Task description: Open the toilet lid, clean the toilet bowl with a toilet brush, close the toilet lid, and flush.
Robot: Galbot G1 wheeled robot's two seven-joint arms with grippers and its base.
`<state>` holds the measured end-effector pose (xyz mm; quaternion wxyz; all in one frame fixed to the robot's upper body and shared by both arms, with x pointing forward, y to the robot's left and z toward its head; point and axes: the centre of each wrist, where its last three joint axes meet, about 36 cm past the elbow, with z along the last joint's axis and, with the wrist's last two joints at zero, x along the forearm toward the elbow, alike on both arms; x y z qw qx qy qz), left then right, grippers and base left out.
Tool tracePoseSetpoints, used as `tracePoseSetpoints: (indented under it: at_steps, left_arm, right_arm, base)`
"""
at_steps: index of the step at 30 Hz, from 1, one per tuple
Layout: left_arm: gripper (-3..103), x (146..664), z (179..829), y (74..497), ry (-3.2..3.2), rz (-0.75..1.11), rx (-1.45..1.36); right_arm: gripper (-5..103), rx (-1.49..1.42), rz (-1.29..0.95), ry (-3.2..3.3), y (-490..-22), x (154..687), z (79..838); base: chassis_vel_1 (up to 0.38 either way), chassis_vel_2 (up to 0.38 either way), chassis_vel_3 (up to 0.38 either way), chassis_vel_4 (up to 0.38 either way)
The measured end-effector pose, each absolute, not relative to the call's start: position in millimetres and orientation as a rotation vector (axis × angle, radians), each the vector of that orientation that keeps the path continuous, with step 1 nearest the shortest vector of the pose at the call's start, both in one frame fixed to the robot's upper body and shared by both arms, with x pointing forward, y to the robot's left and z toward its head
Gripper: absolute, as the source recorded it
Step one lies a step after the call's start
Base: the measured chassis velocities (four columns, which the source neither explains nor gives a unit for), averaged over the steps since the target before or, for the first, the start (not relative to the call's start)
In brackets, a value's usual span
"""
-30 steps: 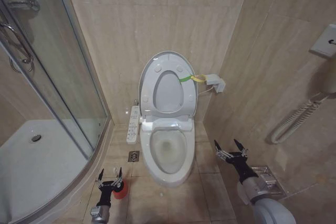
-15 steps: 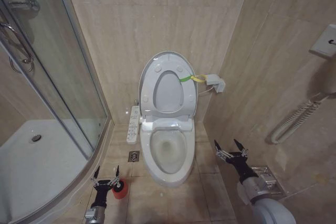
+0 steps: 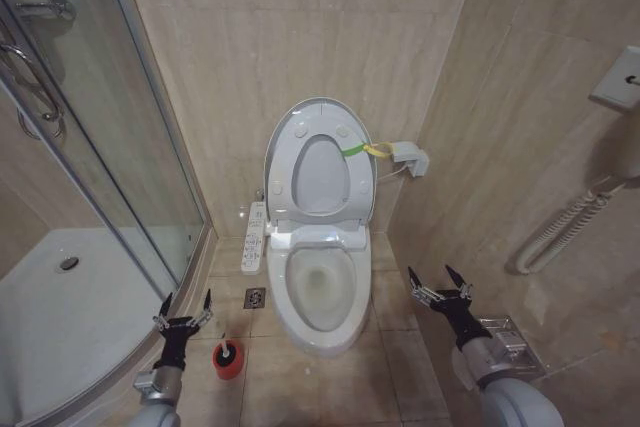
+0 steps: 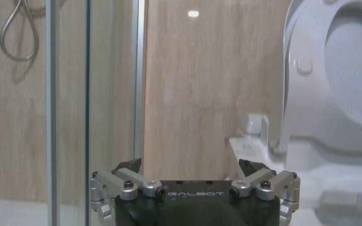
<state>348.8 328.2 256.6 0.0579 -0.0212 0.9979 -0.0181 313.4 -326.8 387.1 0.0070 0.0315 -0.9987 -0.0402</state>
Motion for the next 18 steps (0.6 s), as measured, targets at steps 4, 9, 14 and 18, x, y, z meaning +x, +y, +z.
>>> tracePoseSetpoints:
  at_steps: [4, 9, 14, 18]
  left_arm:
    - [100, 345.9, 270.3, 327.7, 3.031, -0.068, -0.071]
    - [100, 342.4, 288.3, 322.4, 3.040, -0.080, -0.081]
    - [100, 340.7, 308.2, 315.2, 3.046, -0.097, -0.078]
    - [100, 335.6, 326.3, 305.8, 3.060, -0.118, -0.078]
  right_arm:
    - [100, 0.098, -0.126, -3.123, -326.8, 313.4, 387.1]
    - [100, 0.098, -0.126, -3.123, -326.8, 313.4, 387.1]
    - [100, 0.098, -0.126, -3.123, -326.9, 313.5, 387.1]
    - [100, 0.098, -0.126, -3.123, -326.9, 313.4, 387.1]
  base:
    - [0.000, 0.000, 0.000, 0.000]
    - [0.000, 0.000, 0.000, 0.000]
    - [0.000, 0.000, 0.000, 0.000]
    - [0.000, 0.000, 0.000, 0.000]
